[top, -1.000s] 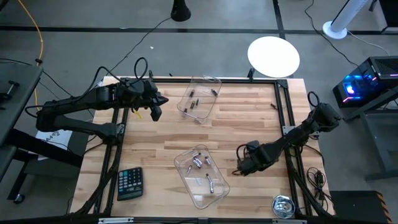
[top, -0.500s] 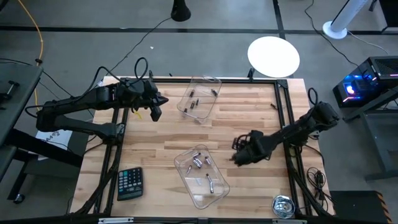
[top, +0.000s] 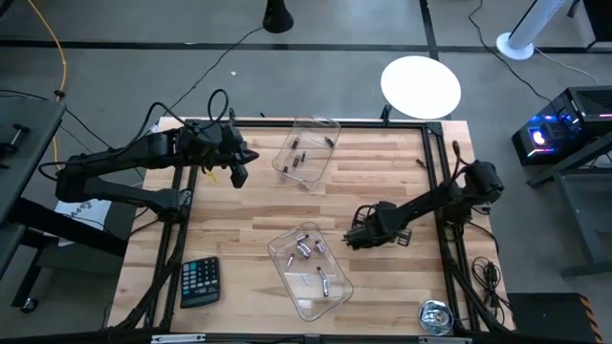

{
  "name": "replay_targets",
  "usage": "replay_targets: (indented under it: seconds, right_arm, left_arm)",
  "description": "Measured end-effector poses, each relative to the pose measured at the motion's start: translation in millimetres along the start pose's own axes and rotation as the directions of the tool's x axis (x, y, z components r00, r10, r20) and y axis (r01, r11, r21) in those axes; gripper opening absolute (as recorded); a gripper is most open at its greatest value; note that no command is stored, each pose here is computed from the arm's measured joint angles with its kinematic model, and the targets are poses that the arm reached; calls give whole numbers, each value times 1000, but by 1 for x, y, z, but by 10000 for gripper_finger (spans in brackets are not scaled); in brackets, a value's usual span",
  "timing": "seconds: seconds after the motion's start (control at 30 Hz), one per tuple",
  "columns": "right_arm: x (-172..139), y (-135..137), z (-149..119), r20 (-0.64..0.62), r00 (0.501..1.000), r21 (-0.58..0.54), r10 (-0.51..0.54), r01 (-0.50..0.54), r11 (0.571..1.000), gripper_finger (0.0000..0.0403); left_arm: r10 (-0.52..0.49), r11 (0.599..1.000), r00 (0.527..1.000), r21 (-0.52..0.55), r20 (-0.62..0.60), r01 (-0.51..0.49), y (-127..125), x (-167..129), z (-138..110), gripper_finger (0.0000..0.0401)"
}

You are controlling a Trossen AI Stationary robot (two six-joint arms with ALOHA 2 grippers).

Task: Sort batteries
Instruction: Put the black battery into the top transparent bin

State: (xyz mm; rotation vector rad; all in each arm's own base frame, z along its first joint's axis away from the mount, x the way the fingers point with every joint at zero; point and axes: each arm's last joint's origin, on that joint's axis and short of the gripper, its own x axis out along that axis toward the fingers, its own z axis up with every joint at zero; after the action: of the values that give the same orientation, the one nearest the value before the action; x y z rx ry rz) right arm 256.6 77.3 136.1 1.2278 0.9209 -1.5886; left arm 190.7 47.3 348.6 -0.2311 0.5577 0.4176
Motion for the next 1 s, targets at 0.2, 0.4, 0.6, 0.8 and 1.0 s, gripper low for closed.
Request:
replay_targets:
  seconds: [0.2,0.4,0.6,0.8,1.0]
  right_arm:
    - [3,-2,-7,11,1000,6,-3,3,1000,161]
    - [5,5,-2,15,1000,-117,22,-20,993,157]
    - [10,18,12,-13,1000,-278,18,-21,960,118]
    - [13,28,24,-20,999,-396,41,-46,917,33]
    - [1,36,41,81,991,-468,106,-56,882,19]
  left_arm:
    - [1,1000,1000,1,-1,-1,0,0,0,0]
    - [0,1000,1000,27,0,0,0,1,0,0]
    - [1,1000,1000,28,-4,-1,-1,6,1,0]
    - [3,1000,1000,13,-15,-3,-1,8,0,0]
    - [-18,999,1000,-29,-16,18,-2,7,0,0]
